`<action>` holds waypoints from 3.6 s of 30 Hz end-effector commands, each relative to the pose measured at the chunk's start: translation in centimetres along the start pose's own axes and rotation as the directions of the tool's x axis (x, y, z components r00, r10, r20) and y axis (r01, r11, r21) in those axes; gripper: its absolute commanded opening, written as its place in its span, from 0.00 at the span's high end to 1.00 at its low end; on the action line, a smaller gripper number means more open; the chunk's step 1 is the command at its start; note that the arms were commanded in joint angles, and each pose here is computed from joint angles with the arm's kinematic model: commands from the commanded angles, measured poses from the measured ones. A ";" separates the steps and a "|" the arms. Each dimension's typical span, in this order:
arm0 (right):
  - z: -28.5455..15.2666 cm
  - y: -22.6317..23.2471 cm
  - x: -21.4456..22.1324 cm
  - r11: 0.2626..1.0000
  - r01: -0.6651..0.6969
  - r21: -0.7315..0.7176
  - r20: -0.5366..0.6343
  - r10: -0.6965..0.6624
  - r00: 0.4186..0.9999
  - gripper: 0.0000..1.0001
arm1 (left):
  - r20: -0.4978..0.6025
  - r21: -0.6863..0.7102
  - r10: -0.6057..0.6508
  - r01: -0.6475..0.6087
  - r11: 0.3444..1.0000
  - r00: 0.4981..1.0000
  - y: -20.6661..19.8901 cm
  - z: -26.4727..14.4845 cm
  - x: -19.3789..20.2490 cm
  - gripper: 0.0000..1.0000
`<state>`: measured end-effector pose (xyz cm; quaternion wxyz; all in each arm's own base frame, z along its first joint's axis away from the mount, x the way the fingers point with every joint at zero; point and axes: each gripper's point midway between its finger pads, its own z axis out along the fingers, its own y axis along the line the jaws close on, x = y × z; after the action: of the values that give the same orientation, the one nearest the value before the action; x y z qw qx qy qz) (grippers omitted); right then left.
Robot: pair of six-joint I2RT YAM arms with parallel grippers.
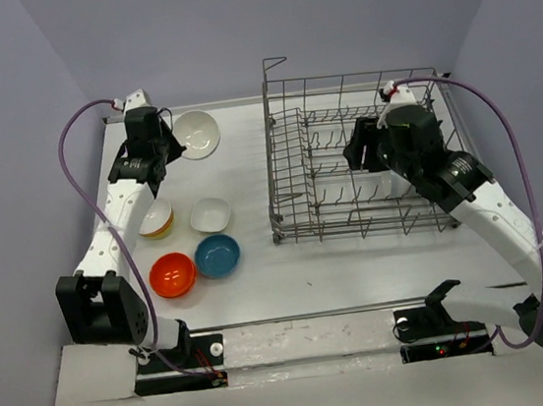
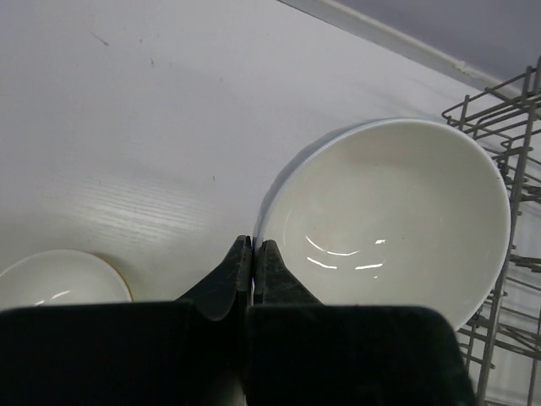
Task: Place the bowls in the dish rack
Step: Pass from the left arm to the right
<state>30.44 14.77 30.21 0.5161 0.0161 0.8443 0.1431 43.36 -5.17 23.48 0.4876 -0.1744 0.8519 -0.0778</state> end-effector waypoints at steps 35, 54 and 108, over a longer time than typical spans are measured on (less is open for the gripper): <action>1.3 14.2 -11.0 0.974 -0.010 -0.225 0.105 0.034 0.994 0.42 | 0.231 0.348 0.117 -0.194 0.917 0.966 -19.9 -16.3 -5.0 1.00; 1.2 8.6 -10.1 0.998 0.037 0.041 0.130 -0.042 0.991 0.52 | 0.234 0.333 0.176 -0.249 0.910 0.956 -23.7 -17.4 -3.2 1.00; 3.6 8.3 -8.2 0.993 0.082 0.088 0.089 -0.090 0.992 0.68 | 0.245 0.327 0.191 -0.267 0.907 0.950 -23.4 -18.5 -2.6 1.00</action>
<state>36.42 21.81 36.65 0.5448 0.0045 0.8355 0.0712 34.46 -27.73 36.48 0.5477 0.0502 0.8274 -0.1135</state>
